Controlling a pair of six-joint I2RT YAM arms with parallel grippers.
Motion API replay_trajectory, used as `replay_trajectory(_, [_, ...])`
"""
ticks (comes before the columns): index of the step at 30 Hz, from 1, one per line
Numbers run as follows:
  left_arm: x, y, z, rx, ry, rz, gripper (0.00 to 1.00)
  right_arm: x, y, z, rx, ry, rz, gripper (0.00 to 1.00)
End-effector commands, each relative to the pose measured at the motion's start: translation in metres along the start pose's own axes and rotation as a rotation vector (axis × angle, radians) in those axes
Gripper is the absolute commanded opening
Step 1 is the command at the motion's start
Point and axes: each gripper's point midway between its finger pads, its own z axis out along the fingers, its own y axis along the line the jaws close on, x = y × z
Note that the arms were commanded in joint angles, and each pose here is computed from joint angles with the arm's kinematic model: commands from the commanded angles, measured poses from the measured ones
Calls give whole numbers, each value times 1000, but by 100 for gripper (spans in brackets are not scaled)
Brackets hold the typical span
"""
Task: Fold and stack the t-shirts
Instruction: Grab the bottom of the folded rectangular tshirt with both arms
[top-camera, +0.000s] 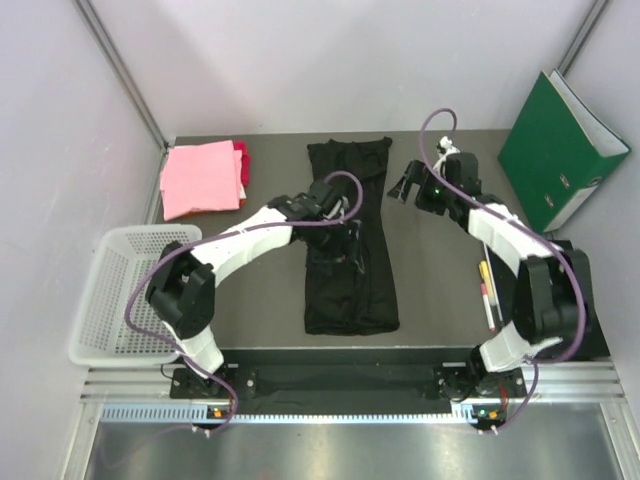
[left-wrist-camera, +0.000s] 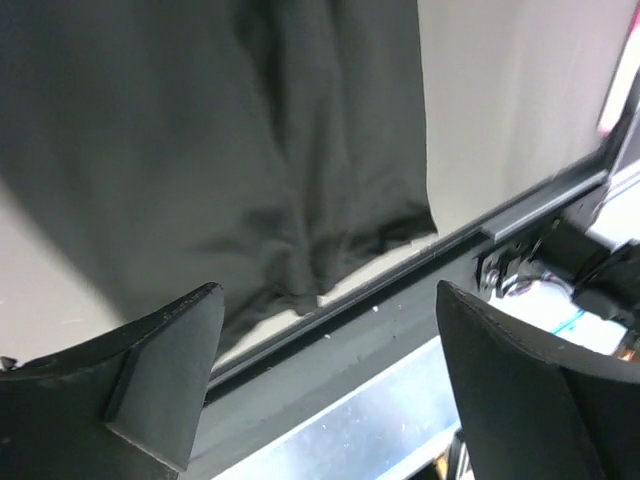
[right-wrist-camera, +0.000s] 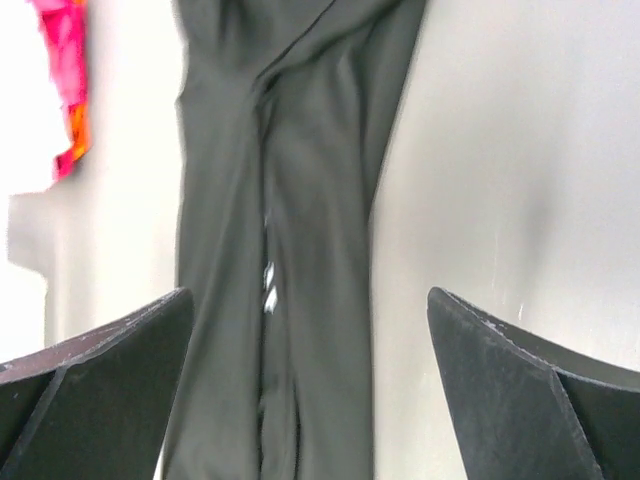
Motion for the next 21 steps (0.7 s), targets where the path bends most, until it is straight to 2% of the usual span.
replay_trajectory(1, [24,-12,25,-15,38,-10,89,40,6,-50,-34,44,15,100])
replay_trajectory(6, [62,-15,45,-5,112,-44,75,74,-2,-87,-14,73,8,100])
replay_trajectory(11, [97,-24,58,3,146,-28,69,90,-5,-102,-13,92,6,100])
replay_trajectory(15, [106,-41,66,24,133,-2,60,95,-2,-114,-31,89,-5,100])
replay_trajectory(21, [117,-54,78,-13,139,30,56,104,-3,-125,-32,98,-28,100])
